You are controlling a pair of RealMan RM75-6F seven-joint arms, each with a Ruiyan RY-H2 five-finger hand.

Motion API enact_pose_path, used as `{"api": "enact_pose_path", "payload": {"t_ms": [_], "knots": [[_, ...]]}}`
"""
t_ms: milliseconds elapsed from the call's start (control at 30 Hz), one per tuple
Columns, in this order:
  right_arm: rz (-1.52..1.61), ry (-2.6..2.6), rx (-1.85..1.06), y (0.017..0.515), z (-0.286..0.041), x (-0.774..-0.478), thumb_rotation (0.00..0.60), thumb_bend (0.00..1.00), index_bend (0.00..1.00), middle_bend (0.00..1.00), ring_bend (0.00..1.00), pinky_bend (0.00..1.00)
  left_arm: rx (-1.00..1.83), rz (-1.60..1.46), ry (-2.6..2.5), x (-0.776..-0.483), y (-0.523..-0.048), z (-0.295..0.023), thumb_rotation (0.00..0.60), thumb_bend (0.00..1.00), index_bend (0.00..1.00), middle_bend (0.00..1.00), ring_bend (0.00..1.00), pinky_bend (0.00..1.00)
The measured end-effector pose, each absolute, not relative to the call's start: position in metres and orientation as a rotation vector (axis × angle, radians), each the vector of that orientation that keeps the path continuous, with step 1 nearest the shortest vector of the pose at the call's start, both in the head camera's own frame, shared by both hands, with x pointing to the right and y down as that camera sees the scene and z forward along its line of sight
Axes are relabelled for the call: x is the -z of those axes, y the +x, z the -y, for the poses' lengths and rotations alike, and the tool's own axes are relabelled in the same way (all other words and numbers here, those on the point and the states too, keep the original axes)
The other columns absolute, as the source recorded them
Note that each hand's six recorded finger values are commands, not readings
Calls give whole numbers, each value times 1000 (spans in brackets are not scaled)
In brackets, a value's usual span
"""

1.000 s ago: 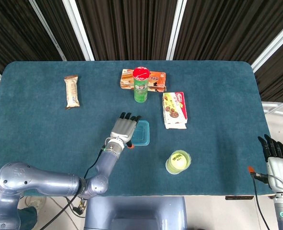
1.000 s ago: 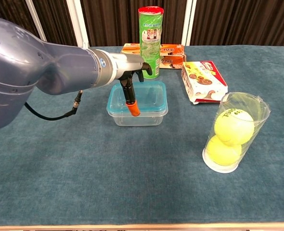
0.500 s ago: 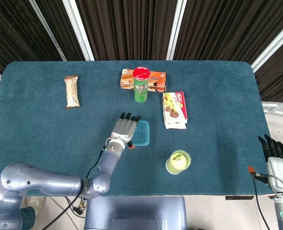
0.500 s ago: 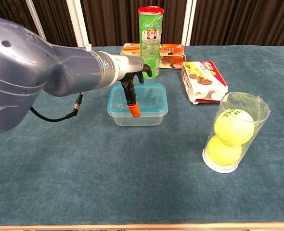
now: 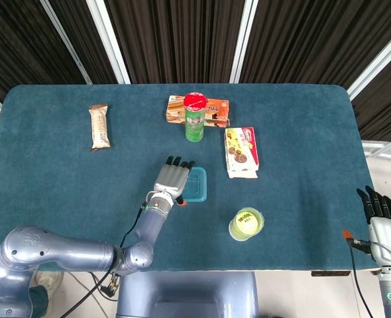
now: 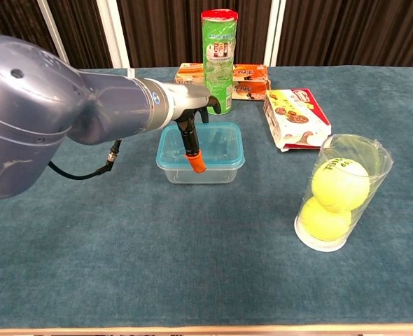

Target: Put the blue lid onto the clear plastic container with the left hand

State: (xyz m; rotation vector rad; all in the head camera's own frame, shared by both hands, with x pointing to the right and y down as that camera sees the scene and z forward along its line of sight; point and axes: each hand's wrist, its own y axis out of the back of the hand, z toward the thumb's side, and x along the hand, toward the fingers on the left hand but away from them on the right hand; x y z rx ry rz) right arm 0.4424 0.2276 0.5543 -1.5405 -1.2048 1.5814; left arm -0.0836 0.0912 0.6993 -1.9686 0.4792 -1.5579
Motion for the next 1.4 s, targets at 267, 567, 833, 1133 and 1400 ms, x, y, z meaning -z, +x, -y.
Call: {"api": "enact_pose_path", "payload": {"t_ms": [267, 567, 833, 1133, 1400], "knots": [[1205, -1539, -1581, 442, -228, -554, 600, 292, 87, 0, 3, 0, 1557, -481, -1963, -701, -86, -92, 600, 189, 98, 257, 0, 4], [1206, -1537, -1582, 443, -227, -554, 600, 291, 87, 0, 3, 0, 1541, -469, -1967, -700, -83, -94, 600, 167, 94, 198, 0, 0], [1208, -1536, -1584, 443, -227, -554, 600, 292, 87, 0, 2, 0, 1546, -448, -1953, -701, -85, -95, 600, 147, 86, 125, 0, 0], [1208, -1535, -1586, 443, -228, -554, 600, 292, 87, 0, 2, 0, 1536, -441, -1953, -700, -85, -95, 600, 147, 80, 86, 0, 0], [1208, -1534, -1586, 443, -228, -554, 600, 292, 87, 0, 3, 0, 1513, -429, -1946, -697, -84, -96, 600, 146, 71, 49, 0, 0]]}}
